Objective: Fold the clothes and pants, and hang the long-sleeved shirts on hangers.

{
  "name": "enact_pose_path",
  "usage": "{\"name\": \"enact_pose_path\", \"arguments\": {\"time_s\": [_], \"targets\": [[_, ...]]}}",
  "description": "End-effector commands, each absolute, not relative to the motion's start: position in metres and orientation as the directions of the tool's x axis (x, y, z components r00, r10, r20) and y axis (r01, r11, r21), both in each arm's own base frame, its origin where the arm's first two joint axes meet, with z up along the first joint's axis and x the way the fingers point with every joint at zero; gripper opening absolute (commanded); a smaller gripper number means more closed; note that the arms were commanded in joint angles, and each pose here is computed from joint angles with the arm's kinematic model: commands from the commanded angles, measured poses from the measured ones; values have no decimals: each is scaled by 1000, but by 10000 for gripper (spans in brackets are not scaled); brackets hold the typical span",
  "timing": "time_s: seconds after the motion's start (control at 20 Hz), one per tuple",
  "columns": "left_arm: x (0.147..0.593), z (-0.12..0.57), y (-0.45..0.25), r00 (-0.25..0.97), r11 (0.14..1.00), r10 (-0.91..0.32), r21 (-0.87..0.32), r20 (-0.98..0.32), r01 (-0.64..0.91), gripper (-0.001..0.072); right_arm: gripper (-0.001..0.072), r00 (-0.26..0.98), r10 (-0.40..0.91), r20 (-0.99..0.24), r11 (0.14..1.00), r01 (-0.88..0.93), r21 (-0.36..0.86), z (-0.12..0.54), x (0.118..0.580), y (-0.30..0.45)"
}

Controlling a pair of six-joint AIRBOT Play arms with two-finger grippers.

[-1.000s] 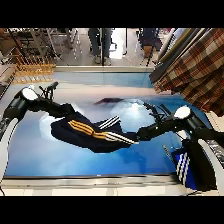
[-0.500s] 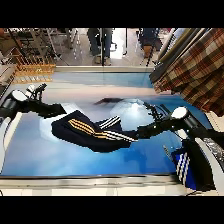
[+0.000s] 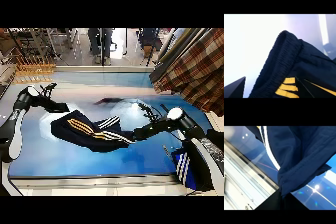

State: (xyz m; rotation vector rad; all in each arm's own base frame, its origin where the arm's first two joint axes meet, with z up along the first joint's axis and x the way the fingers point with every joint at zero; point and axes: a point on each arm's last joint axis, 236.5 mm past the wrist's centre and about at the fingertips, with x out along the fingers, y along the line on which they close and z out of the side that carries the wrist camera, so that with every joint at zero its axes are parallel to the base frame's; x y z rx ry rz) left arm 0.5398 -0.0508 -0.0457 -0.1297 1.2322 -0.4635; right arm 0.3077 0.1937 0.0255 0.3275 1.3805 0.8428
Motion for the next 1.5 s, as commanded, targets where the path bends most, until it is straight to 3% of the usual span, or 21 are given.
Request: {"name": "enact_pose_path", "arguments": {"time_s": [0.0, 0.15, 0.25, 0.3, 0.4, 0.45, 0.65, 0.75, 0.85, 0.95, 1.1, 1.25, 1.45], "targets": [[537, -55, -54, 216, 886, -395, -309, -893, 346, 674, 14, -37, 687, -725, 676, -333, 657, 25, 308, 194], [518, -66, -69, 119, 838, -413, -326, -903, 438, 672, 14, -37, 687, -725, 676, -333, 658, 25, 308, 194], [507, -67, -79, 68, 797, -420, -332, -905, 505, 593, 14, -37, 687, -725, 676, -333, 657, 25, 308, 194], [504, -67, -83, 55, 792, -421, -337, -905, 510, 506, 14, -37, 687, -725, 676, -333, 658, 25, 308, 194], [499, -67, -84, 35, 788, -423, -348, -905, 508, 133, 16, -37, 688, -725, 676, -333, 658, 26, 308, 195], [495, -67, -84, 18, 784, -425, -358, -905, 508, 14, 16, -36, 688, -725, 676, -334, 657, 26, 308, 194], [464, -51, -78, -93, 754, -444, -427, -891, 499, 9, 15, -13, 687, -727, 680, -344, 648, 31, 310, 191], [441, -12, -86, -145, 686, -520, -513, -842, 516, 8, 15, 69, 686, -724, 694, -362, 623, 46, 321, 176], [426, 53, -109, -139, 551, -683, -631, -717, 547, 8, 15, 187, 677, -712, 722, -353, 595, 72, 331, 150], [416, 162, -137, -63, 304, -895, -707, -442, 638, 7, 15, 316, 653, -689, 755, -349, 555, 107, 332, 122], [388, 339, -142, 28, -2, -999, -583, 41, 812, 5, 15, 480, 609, -631, 791, -422, 442, 179, 313, 102], [330, 457, -140, 48, -68, -960, -395, 276, 916, 5, 14, 683, 541, -491, 836, -499, 227, 283, 289, 97], [221, 546, -152, -37, -113, -920, -174, 389, 978, 6, 12, 911, 297, -287, 941, -330, -73, 398, 242, 62]]}}
